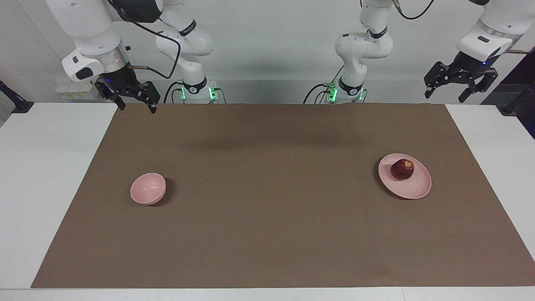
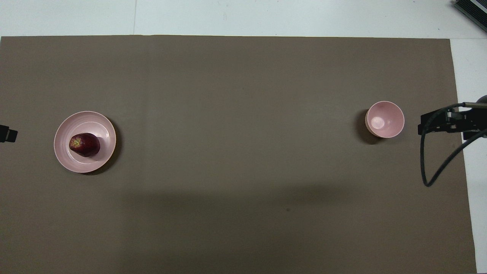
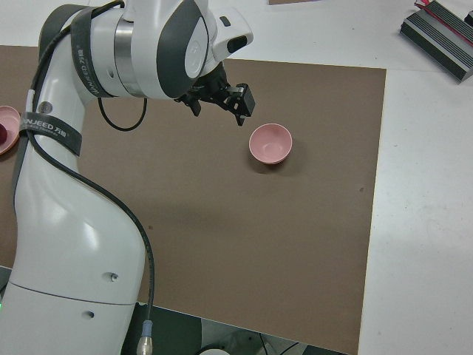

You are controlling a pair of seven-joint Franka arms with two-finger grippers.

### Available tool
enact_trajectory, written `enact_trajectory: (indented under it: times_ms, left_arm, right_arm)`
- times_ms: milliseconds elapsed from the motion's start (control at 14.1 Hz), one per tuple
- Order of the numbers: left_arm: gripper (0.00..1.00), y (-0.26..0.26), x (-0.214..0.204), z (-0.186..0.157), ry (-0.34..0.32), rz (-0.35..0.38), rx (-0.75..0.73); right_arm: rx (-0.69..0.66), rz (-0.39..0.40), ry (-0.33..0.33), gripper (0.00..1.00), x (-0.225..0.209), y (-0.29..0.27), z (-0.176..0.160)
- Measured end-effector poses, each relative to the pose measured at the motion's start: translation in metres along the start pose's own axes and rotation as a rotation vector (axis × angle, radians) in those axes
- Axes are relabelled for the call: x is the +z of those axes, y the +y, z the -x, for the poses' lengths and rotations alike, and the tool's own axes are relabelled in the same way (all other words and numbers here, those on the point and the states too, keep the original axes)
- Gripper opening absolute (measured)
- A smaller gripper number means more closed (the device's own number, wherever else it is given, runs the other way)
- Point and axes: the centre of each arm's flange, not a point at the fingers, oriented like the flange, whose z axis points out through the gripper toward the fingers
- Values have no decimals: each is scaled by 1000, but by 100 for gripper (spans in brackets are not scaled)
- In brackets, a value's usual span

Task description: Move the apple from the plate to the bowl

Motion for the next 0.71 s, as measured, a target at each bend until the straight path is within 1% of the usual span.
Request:
enact_trajectory:
  times_ms: [711]
  left_arm:
    - [100, 0, -1, 1, 2, 0, -1]
  right_arm:
    - [-6, 0, 0, 100, 0, -3, 0]
